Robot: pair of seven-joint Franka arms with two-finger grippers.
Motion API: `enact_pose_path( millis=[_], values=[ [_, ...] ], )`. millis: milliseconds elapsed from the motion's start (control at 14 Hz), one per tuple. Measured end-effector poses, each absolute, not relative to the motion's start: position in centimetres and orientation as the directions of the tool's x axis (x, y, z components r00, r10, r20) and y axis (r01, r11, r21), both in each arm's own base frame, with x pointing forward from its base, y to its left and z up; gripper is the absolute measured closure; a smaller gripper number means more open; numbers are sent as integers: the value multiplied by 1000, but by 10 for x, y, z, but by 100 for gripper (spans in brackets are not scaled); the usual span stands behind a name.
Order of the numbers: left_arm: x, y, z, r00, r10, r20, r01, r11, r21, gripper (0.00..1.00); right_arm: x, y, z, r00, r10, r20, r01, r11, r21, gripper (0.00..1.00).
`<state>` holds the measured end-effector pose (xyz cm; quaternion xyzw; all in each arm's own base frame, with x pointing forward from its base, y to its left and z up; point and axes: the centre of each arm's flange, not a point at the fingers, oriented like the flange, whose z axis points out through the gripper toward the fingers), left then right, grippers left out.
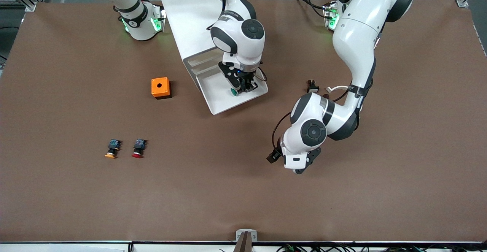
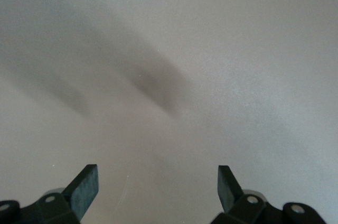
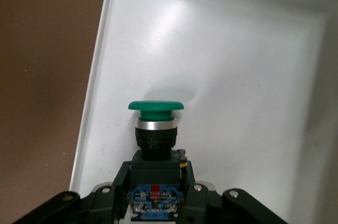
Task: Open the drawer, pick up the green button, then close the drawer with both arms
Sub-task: 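Lift the green button out and carry it toward the red button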
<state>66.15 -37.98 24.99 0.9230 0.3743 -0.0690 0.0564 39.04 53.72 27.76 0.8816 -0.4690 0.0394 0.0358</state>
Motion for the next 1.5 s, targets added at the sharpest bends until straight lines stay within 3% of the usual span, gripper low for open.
enact_pose_path(
  millis=[786, 1143, 1500],
  values=[
    [654, -391, 248, 732, 664, -152, 677, -735, 45, 0, 486, 474, 392, 648, -761, 35, -757, -638, 142, 59],
    [621, -440, 248, 783, 605, -144, 615, -788, 36, 0, 523, 410, 450, 717, -697, -23, -691, -714, 112, 59],
    [574, -495, 247, 830, 536, -155, 544, -839, 7, 0, 537, 367, 470, 792, -608, -60, -597, -790, 140, 59]
  ],
)
